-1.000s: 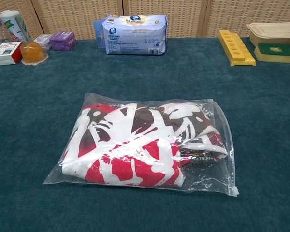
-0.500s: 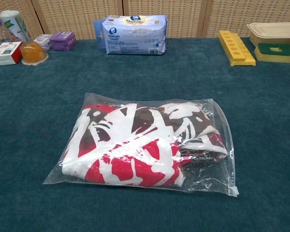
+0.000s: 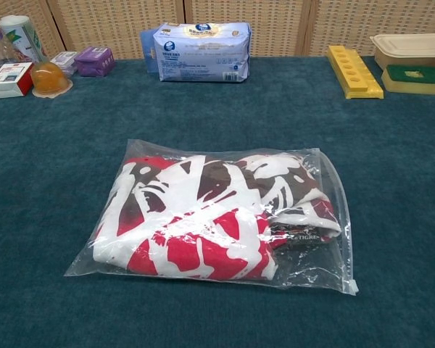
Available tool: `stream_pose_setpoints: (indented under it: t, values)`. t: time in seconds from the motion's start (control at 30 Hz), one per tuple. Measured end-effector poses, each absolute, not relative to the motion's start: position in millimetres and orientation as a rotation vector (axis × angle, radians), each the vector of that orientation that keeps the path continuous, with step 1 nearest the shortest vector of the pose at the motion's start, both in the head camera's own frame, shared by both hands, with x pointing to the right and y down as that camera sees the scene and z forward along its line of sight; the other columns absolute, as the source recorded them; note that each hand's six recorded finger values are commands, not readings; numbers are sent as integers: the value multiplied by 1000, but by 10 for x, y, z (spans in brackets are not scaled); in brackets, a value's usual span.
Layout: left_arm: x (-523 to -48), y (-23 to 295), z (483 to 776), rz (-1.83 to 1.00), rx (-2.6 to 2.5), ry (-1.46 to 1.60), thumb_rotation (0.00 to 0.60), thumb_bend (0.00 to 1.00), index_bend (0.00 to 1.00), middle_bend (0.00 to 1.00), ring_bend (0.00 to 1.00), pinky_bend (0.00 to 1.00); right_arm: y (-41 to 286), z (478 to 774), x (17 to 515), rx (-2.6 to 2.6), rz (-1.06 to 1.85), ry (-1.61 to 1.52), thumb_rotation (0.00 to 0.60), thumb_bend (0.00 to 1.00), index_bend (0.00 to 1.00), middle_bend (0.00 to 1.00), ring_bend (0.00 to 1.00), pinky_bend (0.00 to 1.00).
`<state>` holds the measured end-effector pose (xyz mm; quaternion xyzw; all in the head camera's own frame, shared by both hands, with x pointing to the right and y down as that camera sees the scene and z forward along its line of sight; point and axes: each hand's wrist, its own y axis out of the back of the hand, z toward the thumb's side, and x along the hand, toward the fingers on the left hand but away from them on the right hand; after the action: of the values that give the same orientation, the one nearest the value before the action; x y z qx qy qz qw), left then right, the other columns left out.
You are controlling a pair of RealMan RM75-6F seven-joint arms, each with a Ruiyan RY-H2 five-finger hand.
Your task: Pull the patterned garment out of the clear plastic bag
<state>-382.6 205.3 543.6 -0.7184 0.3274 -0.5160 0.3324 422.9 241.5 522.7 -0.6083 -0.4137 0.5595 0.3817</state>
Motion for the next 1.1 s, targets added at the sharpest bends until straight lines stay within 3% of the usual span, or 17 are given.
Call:
stream_pose_setpoints:
  t: [0.13, 0.6, 1.1]
  values:
    - [-3523, 1962, 5548, -1302, -1918, 742, 409, 60, 1, 97, 53, 74, 2416, 5221, 4234, -1550, 1429, -1054, 600, 163, 214, 168, 163, 181]
    - [-2451, 1983, 6104, -1204, -2020, 524, 407, 42, 0, 2, 0, 73, 2388, 5312, 4314, -1567, 1471, -1058, 600, 163, 217, 169, 163, 181]
    - [-2286, 1944, 6728, -1305, -1901, 468, 416, 22, 0, 0, 0, 56, 2336, 5420, 4354, -1594, 1506, -1054, 600, 163, 219, 168, 163, 181]
